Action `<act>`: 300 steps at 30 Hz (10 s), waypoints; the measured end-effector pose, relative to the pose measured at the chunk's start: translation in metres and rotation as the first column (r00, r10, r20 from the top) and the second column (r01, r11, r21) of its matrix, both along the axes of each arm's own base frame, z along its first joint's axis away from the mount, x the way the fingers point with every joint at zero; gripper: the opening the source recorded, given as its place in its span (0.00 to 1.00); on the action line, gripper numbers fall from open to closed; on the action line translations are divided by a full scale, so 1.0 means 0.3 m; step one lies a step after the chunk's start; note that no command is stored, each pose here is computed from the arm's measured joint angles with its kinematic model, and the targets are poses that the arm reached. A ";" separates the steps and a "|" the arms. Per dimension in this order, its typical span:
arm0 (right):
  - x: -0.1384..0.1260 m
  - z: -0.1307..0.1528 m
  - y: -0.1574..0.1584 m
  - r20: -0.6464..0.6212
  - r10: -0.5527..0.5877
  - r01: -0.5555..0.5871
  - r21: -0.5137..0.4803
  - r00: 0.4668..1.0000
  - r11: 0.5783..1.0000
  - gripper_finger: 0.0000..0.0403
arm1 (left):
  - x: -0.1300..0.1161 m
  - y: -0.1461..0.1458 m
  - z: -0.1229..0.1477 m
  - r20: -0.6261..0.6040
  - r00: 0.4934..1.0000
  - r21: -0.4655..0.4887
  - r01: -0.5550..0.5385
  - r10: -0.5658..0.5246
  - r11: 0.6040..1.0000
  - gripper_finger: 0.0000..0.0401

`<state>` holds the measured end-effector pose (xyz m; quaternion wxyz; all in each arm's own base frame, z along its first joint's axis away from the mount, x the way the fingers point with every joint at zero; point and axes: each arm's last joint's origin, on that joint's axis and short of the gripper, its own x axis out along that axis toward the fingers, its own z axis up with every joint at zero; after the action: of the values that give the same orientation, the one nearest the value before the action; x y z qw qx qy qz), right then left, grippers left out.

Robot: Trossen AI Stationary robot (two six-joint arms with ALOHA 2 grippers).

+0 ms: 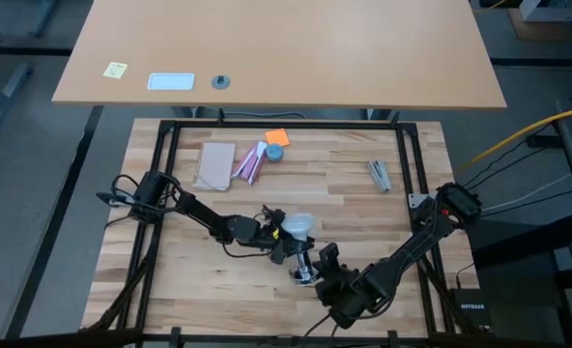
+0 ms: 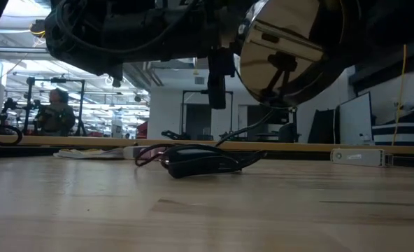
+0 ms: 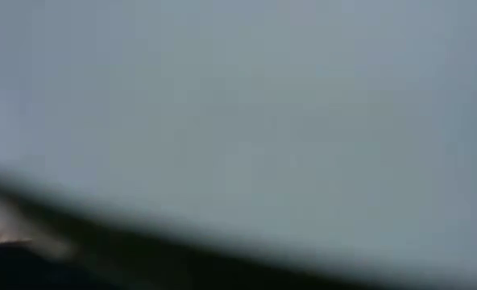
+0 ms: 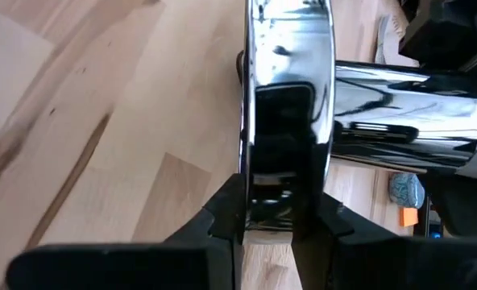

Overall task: Screw lightbulb
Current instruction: Remove the lightbulb from the lamp

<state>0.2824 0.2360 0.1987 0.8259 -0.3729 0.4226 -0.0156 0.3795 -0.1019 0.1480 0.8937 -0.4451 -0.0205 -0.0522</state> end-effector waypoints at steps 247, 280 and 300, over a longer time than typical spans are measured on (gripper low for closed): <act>0.130 -0.321 -0.116 -0.039 -0.659 0.572 0.538 0.751 0.620 0.01 | -0.064 -0.104 -0.088 -0.165 0.901 0.744 -0.153 0.401 0.650 0.49; 0.076 -0.317 -0.150 -0.119 -0.693 0.672 0.408 0.711 0.618 0.01 | -0.104 -0.143 -0.064 -0.215 0.883 0.766 -0.113 0.418 0.633 0.48; 0.143 -0.307 -0.095 -0.064 -0.650 0.532 0.639 0.757 0.556 0.01 | -0.111 -0.152 -0.070 -0.227 0.878 0.762 -0.109 0.421 0.639 0.33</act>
<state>0.3254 0.2076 0.1066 0.8803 0.0887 0.4274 -0.1861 0.3463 -0.1475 0.1270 0.9787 -0.0451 0.1112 0.1668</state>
